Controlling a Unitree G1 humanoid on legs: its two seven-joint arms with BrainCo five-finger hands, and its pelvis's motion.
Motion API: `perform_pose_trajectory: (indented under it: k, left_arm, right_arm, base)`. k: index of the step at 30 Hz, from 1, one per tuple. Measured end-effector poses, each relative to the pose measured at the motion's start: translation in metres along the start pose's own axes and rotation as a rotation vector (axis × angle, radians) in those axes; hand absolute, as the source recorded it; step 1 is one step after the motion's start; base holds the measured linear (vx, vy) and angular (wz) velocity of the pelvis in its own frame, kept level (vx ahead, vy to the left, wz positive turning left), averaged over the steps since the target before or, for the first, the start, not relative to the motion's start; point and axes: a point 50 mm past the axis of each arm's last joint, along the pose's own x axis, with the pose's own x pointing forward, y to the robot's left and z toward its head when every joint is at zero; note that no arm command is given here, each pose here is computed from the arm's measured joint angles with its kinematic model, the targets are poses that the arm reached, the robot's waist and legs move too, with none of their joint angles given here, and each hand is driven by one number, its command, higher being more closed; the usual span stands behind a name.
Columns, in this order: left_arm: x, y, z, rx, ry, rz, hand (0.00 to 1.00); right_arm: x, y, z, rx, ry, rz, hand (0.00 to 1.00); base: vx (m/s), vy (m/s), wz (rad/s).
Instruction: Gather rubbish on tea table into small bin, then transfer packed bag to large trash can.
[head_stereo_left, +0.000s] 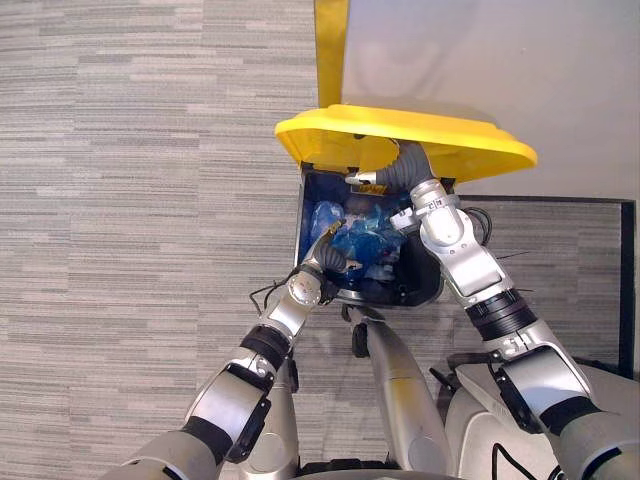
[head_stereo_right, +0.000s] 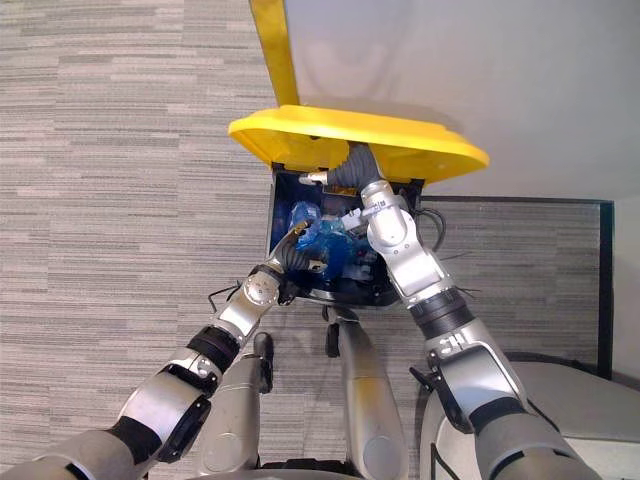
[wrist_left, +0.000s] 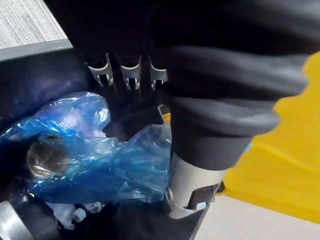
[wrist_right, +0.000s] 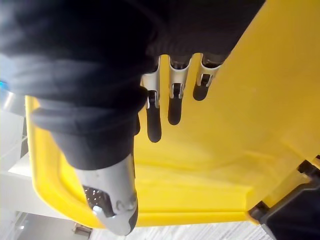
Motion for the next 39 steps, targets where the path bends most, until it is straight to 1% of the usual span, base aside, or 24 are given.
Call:
perform_pose_trajectory:
  k: [6, 9, 12, 16, 18, 20, 26, 30, 34, 37, 39]
  left_arm:
    - [-0.011, 0.008, -0.014, -0.057, 0.014, 0.026, 0.0]
    - [-0.029, 0.017, -0.037, -0.144, 0.05, 0.071, 0.0]
    - [-0.055, 0.024, -0.069, -0.252, 0.115, 0.138, 0.0]
    - [-0.091, 0.034, -0.113, -0.291, 0.239, 0.203, 0.0]
    - [-0.119, 0.036, -0.142, -0.316, 0.343, 0.245, 0.0]
    - [-0.141, 0.036, -0.16, -0.338, 0.417, 0.269, 0.0]
    - [-0.198, 0.022, -0.215, -0.38, 0.712, 0.284, 0.0]
    - [-0.222, 0.012, -0.232, -0.403, 0.832, 0.277, 0.0]
    - [-0.229, 0.006, -0.235, -0.416, 0.862, 0.275, 0.0]
    - [-0.224, -0.006, -0.232, -0.457, 0.858, 0.275, 0.0]
    - [-0.227, -0.014, -0.231, -0.476, 0.87, 0.266, 0.0]
  right_arm:
    - [-0.024, 0.007, -0.031, 0.005, 0.112, 0.025, 0.0]
    - [-0.05, 0.006, -0.065, 0.031, 0.258, 0.005, 0.0]
    - [-0.084, 0.002, -0.094, 0.053, 0.39, -0.016, 0.0]
    - [-0.116, 0.001, -0.114, 0.06, 0.497, -0.026, 0.0]
    - [-0.137, 0.005, -0.125, 0.097, 0.567, -0.038, 0.0]
    - [-0.149, 0.007, -0.133, 0.124, 0.616, -0.05, 0.0]
    - [-0.186, 0.004, -0.148, 0.16, 0.733, -0.097, 0.0]
    - [-0.203, 0.01, -0.158, 0.176, 0.803, -0.093, 0.0]
    - [-0.224, 0.026, -0.161, 0.227, 0.864, -0.086, 0.0]
    - [-0.242, 0.04, -0.162, 0.265, 0.916, -0.076, 0.0]
    - [-0.285, 0.062, -0.166, 0.324, 1.065, -0.078, 0.0]
  base:
    - [0.03, -0.017, 0.06]
    - [0.09, -0.005, 0.06]
    - [0.09, 0.006, 0.05]
    - [0.07, 0.039, 0.04]
    - [0.06, 0.059, -0.1]
    - [0.03, 0.054, -0.07]
    - [0.0, 0.031, 0.03]
    - [-0.07, 0.036, -0.15]
    - [-0.19, 0.077, -0.42]
    - [-0.32, 0.015, -0.52]
    - [-0.14, -0.044, -0.31]
